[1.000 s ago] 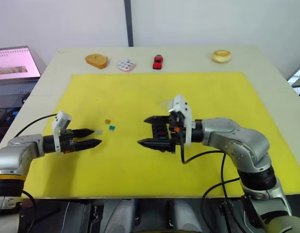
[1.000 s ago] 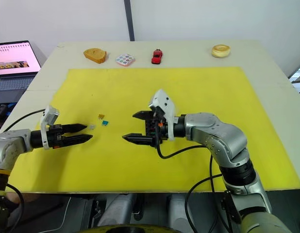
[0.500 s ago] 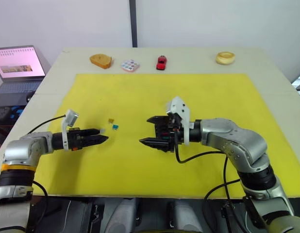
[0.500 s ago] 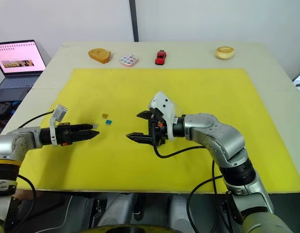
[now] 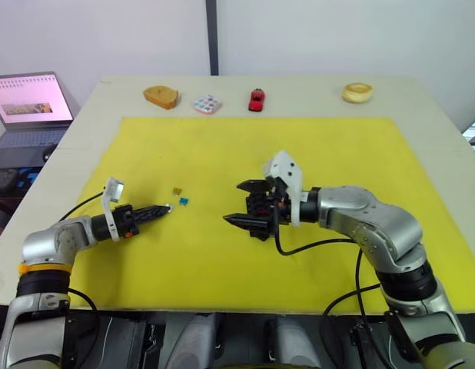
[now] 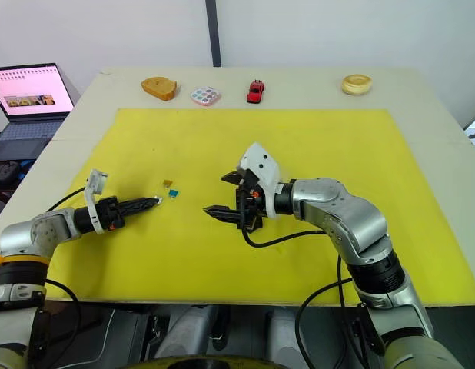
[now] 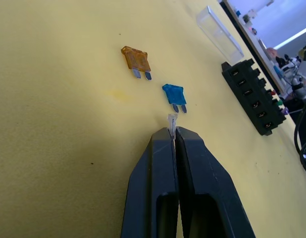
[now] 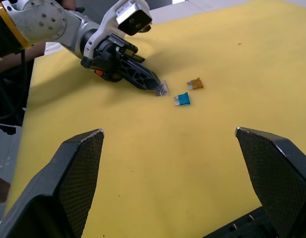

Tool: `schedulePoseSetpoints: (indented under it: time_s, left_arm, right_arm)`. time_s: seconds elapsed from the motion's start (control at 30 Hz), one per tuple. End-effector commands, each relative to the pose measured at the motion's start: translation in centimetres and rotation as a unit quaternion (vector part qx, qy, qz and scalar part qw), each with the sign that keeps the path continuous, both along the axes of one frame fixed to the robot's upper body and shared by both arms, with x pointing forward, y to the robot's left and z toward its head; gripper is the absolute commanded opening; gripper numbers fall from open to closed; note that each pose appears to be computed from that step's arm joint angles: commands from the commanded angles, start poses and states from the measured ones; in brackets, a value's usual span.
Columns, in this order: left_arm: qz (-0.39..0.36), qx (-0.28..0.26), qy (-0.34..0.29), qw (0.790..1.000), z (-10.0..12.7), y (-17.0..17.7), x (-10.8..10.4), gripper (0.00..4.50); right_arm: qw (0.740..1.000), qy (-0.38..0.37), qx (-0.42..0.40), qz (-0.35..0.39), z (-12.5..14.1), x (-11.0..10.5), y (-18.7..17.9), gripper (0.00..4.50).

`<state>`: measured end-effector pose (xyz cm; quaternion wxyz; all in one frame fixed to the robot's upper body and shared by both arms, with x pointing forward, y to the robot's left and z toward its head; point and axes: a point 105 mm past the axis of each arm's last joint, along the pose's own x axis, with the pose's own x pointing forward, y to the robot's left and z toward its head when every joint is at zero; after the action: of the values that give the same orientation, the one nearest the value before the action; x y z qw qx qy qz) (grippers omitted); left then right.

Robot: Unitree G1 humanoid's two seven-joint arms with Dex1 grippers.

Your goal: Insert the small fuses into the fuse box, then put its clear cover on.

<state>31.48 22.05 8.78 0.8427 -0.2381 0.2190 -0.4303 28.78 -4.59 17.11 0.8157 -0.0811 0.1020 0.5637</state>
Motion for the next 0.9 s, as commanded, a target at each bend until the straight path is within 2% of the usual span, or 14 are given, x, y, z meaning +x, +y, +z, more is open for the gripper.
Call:
schedulePoseSetpoints:
  time_s: [0.03,0.1,0.3,0.43,0.63,0.73,0.83,0.9]
  left_arm:
    - [-0.004,-0.027,0.016,0.999,-0.1,-0.5,-0.8,0.03]
    - [0.0,-0.04,0.004,0.999,1.0,-0.2,-1.0,0.03]
    - [-0.033,-0.112,-0.071,0.991,8.0,-1.3,-2.7,0.03]
    - [-0.093,-0.161,-0.145,0.972,13.2,-4.3,-4.2,0.03]
    - [-0.147,-0.176,-0.188,0.955,16.1,-7.7,-5.3,0.03]
    - [-0.16,-0.17,-0.198,0.952,16.5,-8.7,-5.5,0.0]
    - [-0.159,-0.166,-0.204,0.952,16.6,-8.9,-5.2,0.0]
    - [-0.155,-0.162,-0.206,0.952,16.5,-9.0,-4.9,0.0]
  right_arm:
    - [1.0,-0.01,0.008,-0.005,0.8,0.0,-0.4,4.5]
    - [1.0,-0.001,0.013,-0.008,1.2,0.0,-0.5,4.5]
    - [0.991,0.108,0.066,0.031,5.1,-0.2,-0.8,4.5]
    - [0.992,0.102,0.062,0.04,7.8,0.5,-1.0,4.5]
    - [0.986,0.118,0.077,0.089,10.4,-0.2,0.2,4.5]
    - [0.981,0.13,0.096,0.11,11.4,-0.6,0.7,3.65]
    - [0.979,0.137,0.099,0.111,11.6,-0.7,0.9,2.23]
    - [0.979,0.139,0.099,0.109,11.6,-0.7,1.0,2.23]
